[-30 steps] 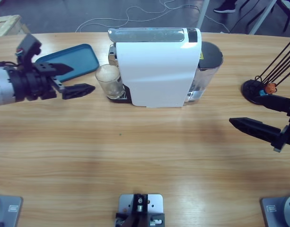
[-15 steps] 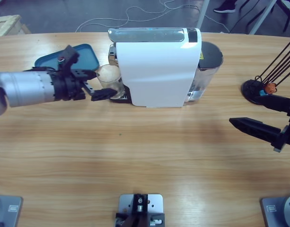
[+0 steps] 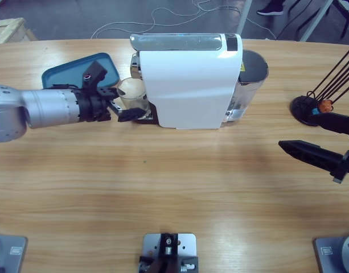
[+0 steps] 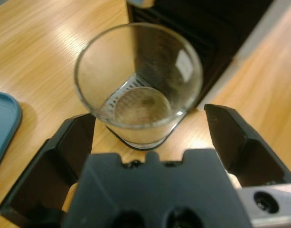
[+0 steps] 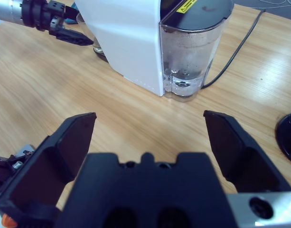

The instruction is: Pour coffee

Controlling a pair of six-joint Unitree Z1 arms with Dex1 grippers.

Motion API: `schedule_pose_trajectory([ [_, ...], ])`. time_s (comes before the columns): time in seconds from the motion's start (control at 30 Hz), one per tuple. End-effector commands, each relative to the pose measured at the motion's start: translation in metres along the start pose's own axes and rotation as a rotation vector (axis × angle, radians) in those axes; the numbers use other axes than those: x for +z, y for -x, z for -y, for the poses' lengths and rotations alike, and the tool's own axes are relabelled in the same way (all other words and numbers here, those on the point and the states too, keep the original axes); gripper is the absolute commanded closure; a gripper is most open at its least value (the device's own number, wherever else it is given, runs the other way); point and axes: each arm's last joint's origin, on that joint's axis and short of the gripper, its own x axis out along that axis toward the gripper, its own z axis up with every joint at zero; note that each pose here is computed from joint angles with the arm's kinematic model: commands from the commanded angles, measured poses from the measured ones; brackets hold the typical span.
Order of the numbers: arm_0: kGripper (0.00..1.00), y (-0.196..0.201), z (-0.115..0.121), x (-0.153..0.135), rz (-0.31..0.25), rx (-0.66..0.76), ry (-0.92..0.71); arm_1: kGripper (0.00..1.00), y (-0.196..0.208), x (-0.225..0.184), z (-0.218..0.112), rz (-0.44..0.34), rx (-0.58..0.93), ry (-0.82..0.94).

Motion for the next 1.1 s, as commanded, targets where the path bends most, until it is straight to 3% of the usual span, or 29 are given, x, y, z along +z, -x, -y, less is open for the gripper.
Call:
schedule_pose_trajectory([
  [0.03,0.015,-0.022,-0.006,-0.002,-0.005,0.021,0.019,0.0,0.003,-0.008,0.0,0.003,0.012,0.016],
  [0.17,0.046,-0.027,-0.007,0.004,0.012,0.02,0.017,0.0,0.003,-0.008,0.0,0.002,0.01,0.016],
  [0.27,0.166,-0.031,-0.008,0.002,0.002,0.016,0.019,0.0,0.003,-0.008,0.0,0.003,0.008,0.017],
  [0.33,0.316,-0.032,-0.008,0.001,0.0,0.015,0.017,0.0,0.003,-0.008,0.0,0.004,0.008,0.018],
  [0.4,0.532,-0.032,-0.007,0.0,-0.002,0.012,0.016,0.0,0.003,-0.008,0.0,0.004,0.007,0.018],
  [0.5,0.67,-0.029,-0.007,0.0,-0.001,0.011,0.017,0.0,0.004,-0.008,0.0,0.005,0.007,0.018],
  [0.83,0.685,0.017,-0.004,0.007,0.054,0.105,0.015,0.0,0.005,-0.008,0.0,0.012,0.007,0.02],
  [0.93,0.685,0.037,-0.022,0.002,0.067,0.179,0.071,0.0,0.006,-0.008,0.0,0.016,0.008,0.02],
  [1.1,0.681,0.068,-0.071,-0.006,0.098,0.36,0.187,0.0,0.008,-0.009,0.0,0.024,0.008,0.02],
])
